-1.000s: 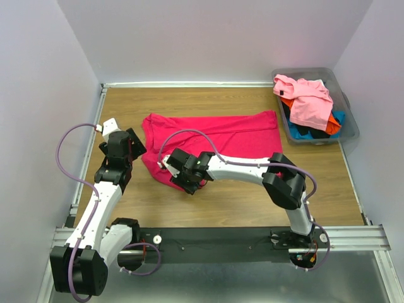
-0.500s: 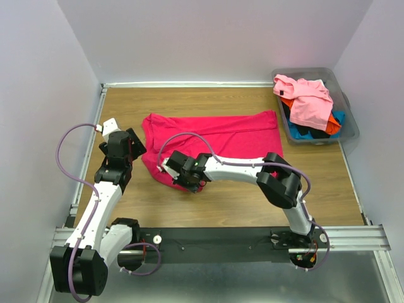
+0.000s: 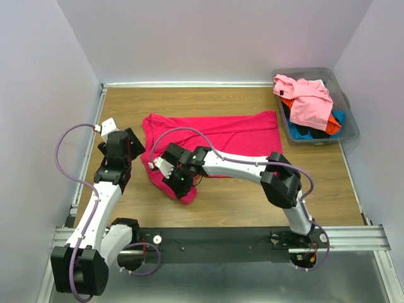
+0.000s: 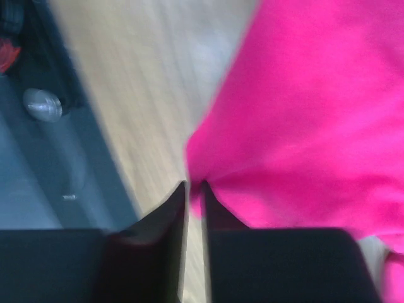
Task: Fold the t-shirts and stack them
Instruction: Fold the tshirt
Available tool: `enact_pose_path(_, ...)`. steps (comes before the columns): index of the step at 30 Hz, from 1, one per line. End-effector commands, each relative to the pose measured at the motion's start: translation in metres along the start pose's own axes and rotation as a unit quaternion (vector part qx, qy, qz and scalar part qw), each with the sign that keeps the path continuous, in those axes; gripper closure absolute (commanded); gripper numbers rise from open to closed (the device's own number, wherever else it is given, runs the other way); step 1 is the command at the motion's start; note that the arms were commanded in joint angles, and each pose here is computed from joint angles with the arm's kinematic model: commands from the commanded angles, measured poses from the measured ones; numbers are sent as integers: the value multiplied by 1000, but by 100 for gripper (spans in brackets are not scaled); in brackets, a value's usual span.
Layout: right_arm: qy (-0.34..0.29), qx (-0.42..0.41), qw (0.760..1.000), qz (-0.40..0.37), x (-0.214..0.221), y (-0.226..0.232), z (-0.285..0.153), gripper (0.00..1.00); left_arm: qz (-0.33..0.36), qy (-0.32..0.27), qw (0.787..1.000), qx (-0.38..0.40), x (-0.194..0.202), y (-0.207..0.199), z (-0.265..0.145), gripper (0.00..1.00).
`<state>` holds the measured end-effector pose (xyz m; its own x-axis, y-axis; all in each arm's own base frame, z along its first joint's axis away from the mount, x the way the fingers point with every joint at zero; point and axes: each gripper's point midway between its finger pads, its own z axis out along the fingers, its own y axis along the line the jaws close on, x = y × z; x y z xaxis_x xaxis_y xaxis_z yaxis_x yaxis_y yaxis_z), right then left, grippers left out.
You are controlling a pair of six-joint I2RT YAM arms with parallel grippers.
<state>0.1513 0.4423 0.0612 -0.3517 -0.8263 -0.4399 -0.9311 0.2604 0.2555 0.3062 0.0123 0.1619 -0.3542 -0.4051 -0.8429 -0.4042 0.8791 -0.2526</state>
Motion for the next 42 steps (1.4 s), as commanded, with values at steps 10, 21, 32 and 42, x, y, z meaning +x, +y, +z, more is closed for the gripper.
enact_pose_path(10, -12, 2, 999, 48, -6, -7, -21, 46, -5, -2, 1000, 4, 2, 0, 2, 16)
enact_pose_path(21, -43, 96, 985, 134, 24, -75, -43, 55, 4, 11, 999, 30, 9, -9, 5, 16)
enact_pose_path(32, -92, -1, 969, 231, 35, -71, -33, 51, 1, 169, 973, 160, 82, -66, -8, 22)
enact_pose_path(42, -124, 122, 936, 305, 68, -121, -54, 52, 59, 275, 945, 169, 153, -93, -36, 35)
